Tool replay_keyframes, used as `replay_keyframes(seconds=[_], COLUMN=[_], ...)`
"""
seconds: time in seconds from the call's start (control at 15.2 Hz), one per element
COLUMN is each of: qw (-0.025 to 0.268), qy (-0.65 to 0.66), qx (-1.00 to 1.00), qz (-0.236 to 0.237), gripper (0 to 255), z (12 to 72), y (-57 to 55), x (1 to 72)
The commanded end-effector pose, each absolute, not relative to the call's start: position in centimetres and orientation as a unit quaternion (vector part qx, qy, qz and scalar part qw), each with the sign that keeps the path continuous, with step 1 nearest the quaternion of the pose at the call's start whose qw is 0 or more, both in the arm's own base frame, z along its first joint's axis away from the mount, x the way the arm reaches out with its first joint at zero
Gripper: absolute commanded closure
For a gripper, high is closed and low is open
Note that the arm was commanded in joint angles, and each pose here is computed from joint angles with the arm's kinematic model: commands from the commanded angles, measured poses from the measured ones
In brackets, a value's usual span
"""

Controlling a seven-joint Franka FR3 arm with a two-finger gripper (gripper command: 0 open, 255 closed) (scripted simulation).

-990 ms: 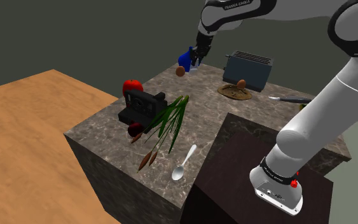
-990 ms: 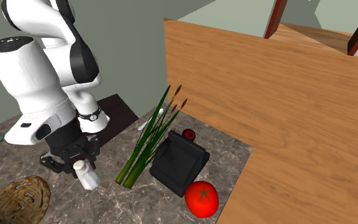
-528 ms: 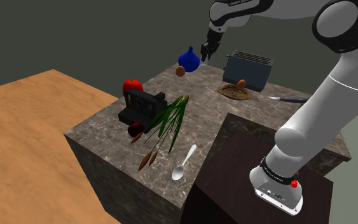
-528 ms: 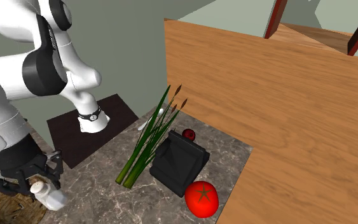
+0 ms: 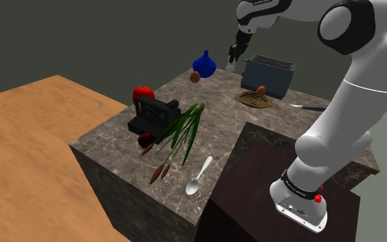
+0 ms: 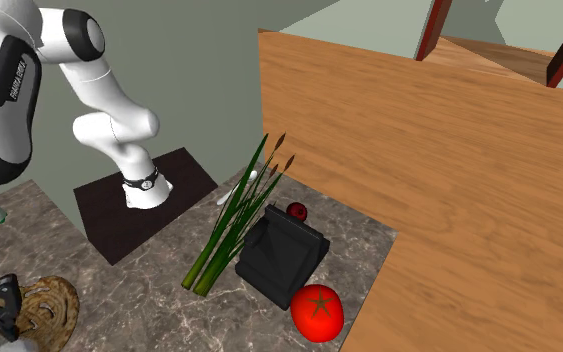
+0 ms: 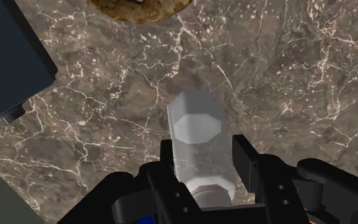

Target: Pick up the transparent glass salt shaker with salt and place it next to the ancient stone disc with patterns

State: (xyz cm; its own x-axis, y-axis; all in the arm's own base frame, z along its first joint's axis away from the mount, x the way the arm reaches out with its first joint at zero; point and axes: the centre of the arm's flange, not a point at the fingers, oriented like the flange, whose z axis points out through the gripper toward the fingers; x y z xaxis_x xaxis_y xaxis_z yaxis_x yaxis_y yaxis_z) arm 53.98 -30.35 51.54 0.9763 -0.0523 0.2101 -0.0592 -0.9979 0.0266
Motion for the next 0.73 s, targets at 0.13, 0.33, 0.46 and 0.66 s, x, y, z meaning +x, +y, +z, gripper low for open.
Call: replay_keyframes(seconds=[0.13,0.33,0.46,0.66], qw=[0.017,0.017,0.017,0.017], qy=[-0.027,-0.027,-0.027,-0.027], qx=[0.994,0.994,0.994,0.994], qz=[0.105,0.105,0.105,0.105], gripper=[255,255,255,255], z=[51.8,51.8,51.8,50.8], y=[-35.5,-39.4,-42.1,-43.8], x=[53.8,53.8,53.7,53.7])
